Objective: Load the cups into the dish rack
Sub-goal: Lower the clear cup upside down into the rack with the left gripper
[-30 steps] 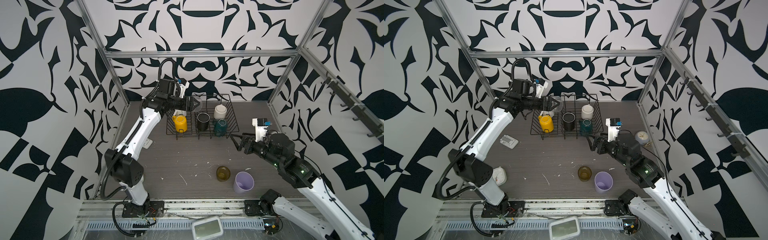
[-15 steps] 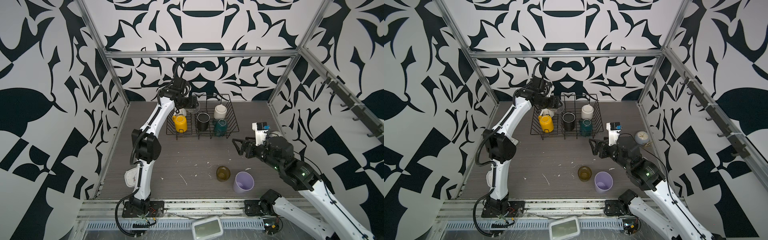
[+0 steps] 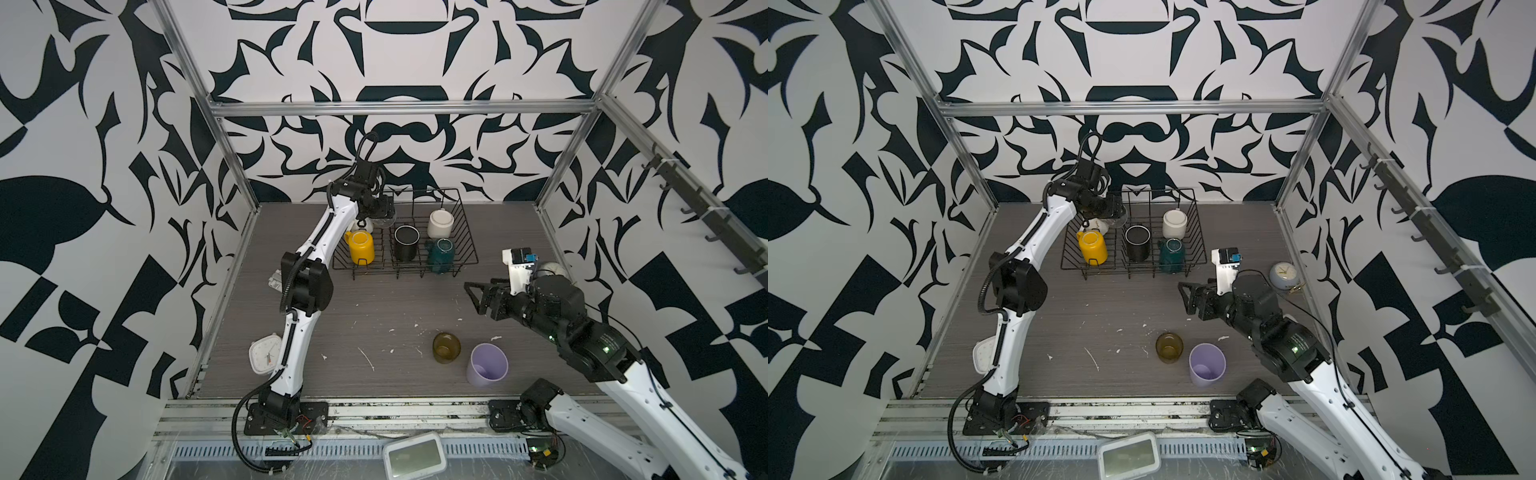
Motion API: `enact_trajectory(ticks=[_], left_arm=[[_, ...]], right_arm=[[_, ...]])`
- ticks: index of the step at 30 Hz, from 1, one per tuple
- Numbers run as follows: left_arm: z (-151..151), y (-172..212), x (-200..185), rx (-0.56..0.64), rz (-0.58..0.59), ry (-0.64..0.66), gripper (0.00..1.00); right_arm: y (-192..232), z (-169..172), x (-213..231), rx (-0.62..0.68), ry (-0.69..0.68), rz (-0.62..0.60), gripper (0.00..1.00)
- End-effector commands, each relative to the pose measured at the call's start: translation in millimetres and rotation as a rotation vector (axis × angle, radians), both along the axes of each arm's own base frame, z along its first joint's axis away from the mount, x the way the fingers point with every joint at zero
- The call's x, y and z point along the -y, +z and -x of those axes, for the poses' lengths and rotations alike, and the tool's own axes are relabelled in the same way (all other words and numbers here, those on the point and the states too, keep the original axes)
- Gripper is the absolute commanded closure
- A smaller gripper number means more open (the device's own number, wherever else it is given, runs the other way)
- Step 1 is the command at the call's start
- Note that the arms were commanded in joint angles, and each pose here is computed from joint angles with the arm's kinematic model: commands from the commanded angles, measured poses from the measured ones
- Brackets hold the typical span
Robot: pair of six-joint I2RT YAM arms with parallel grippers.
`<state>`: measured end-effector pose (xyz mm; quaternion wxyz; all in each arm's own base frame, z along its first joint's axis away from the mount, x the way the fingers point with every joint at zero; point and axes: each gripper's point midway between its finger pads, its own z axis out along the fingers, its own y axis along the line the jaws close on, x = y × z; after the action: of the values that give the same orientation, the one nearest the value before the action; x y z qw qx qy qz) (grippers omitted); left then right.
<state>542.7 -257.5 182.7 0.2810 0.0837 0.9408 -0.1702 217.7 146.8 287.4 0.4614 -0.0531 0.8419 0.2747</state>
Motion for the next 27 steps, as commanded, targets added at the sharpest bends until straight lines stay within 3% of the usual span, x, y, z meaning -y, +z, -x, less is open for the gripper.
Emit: enact_trajectory(ticks=[1, 20, 27], left_arm=[[-7, -5, -6, 0.004, -0.018, 0.026, 1.00], [-25, -55, -1, -0.015, -0.043, 0.027, 1.00], [-27, -70, 1, -0.026, -0.047, 0.019, 0.67]], right_arm=[[9, 0, 1, 0.033, -0.003, -0.014, 0.12], [0, -6, -7, 0.006, 0.013, -0.020, 0.12], [-4, -8, -9, -0.001, 0.017, -0.022, 0.12]])
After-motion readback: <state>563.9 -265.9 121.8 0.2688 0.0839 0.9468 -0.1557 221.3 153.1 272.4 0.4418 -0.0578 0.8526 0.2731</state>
